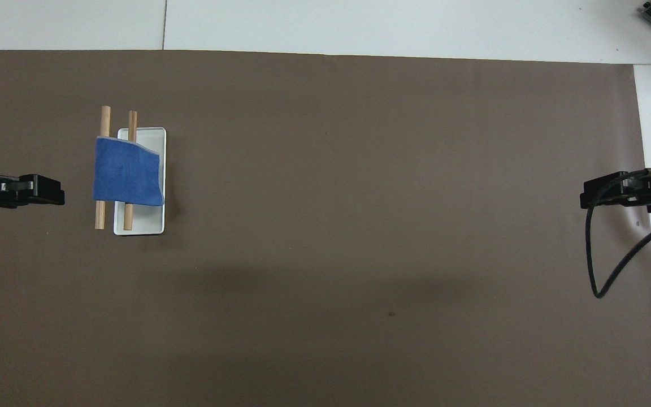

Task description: Right arm passes towel to left arm to hang

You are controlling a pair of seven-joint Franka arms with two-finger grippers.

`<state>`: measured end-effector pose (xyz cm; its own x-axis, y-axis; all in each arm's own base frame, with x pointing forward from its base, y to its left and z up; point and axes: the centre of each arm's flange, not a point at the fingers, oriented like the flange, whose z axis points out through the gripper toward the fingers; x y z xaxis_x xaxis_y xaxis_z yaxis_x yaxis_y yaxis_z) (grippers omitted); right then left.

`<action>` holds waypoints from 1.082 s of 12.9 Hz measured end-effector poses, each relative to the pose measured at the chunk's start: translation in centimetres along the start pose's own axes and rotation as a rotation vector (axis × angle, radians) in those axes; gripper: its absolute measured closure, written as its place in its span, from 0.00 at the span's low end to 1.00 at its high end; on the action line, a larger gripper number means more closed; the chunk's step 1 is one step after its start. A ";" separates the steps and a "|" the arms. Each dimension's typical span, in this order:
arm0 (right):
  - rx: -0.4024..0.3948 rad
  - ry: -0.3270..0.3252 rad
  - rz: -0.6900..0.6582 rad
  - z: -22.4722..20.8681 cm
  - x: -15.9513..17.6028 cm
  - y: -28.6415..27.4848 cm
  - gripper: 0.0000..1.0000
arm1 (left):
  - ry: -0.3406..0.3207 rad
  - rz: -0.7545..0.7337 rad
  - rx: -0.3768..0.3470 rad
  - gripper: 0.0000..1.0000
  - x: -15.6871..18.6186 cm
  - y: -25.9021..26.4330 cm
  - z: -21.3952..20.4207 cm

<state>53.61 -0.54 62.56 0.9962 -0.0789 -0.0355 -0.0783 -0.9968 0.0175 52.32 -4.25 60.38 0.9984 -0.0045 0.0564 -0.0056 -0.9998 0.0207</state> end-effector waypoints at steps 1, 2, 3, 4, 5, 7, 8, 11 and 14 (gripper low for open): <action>0.000 0.000 0.000 0.0 0.0 0.0 0.00 | 0.000 0.044 0.000 0.24 0.0 0.0 0.0; 0.000 0.000 0.000 0.0 0.0 0.0 0.00 | 0.000 0.084 0.000 0.22 0.0 0.0 0.0; 0.000 0.000 0.000 0.0 0.0 0.0 0.00 | 0.000 0.106 0.000 0.19 0.0 0.0 0.0; 0.000 0.000 0.000 0.0 0.0 0.0 0.00 | 0.000 0.113 0.000 0.19 0.0 0.0 0.0; 0.000 0.000 0.000 0.0 0.0 0.0 0.00 | 0.000 0.115 0.000 0.13 0.0 0.0 0.0; 0.000 0.000 0.000 0.0 0.0 0.0 0.00 | 0.000 0.114 0.000 0.00 0.0 -0.1 0.0; 0.000 0.000 0.000 0.0 0.0 0.0 0.00 | 0.000 0.106 0.000 0.00 0.0 -0.1 0.0; 0.000 0.000 0.000 0.0 0.0 0.0 0.00 | 0.001 0.091 0.000 0.00 0.0 -0.2 0.0; 0.000 0.000 0.000 0.0 0.0 0.0 0.00 | 0.001 0.078 -0.001 0.00 0.0 -0.7 -0.1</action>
<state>53.61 -0.54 62.56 0.9962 -0.0789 -0.0356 -0.0783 -0.9968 0.0175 52.35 -3.59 60.42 0.9949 -0.0819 0.0589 -0.0830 -0.9964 0.0169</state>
